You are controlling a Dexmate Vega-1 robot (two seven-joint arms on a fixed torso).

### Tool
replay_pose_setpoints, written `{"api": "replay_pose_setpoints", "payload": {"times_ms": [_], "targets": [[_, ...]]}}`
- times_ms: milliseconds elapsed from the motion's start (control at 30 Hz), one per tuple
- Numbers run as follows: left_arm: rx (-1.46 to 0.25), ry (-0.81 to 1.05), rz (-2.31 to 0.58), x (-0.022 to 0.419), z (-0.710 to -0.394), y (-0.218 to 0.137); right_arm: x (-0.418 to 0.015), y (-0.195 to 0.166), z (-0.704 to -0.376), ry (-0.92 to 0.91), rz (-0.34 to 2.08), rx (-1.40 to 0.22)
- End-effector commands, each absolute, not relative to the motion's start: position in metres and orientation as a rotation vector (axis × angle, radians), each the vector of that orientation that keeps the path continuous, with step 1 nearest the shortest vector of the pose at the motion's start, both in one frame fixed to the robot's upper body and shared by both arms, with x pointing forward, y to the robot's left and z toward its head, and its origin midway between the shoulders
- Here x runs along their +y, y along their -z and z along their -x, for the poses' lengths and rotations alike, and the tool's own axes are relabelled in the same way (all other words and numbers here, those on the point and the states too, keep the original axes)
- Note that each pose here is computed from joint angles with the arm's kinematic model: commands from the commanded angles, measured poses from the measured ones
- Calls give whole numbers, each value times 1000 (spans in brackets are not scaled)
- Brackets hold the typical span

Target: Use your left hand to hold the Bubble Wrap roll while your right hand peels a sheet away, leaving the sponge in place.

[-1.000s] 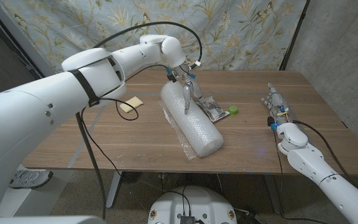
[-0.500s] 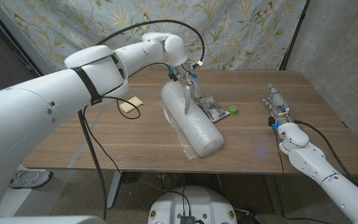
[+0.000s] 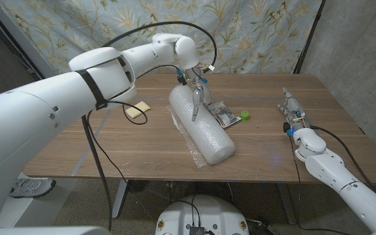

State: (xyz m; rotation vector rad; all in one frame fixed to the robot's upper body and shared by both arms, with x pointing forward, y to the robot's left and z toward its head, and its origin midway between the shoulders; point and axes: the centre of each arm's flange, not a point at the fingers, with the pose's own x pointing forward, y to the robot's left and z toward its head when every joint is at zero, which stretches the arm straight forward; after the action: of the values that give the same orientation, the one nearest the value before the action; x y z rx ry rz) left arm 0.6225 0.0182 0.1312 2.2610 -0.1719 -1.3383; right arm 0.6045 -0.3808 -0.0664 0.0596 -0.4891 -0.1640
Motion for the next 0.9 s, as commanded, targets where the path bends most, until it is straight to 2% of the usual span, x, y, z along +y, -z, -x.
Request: {"api": "replay_pose_setpoints", "payload": {"times_ms": [33,900], "targets": [[-129,1352,-2296,18,-621,-120,-384,71,-602,181,-56,-468],[-198,1307,-2374,25,-618,-102,-385,87,-602,218,-85,-430]]}}
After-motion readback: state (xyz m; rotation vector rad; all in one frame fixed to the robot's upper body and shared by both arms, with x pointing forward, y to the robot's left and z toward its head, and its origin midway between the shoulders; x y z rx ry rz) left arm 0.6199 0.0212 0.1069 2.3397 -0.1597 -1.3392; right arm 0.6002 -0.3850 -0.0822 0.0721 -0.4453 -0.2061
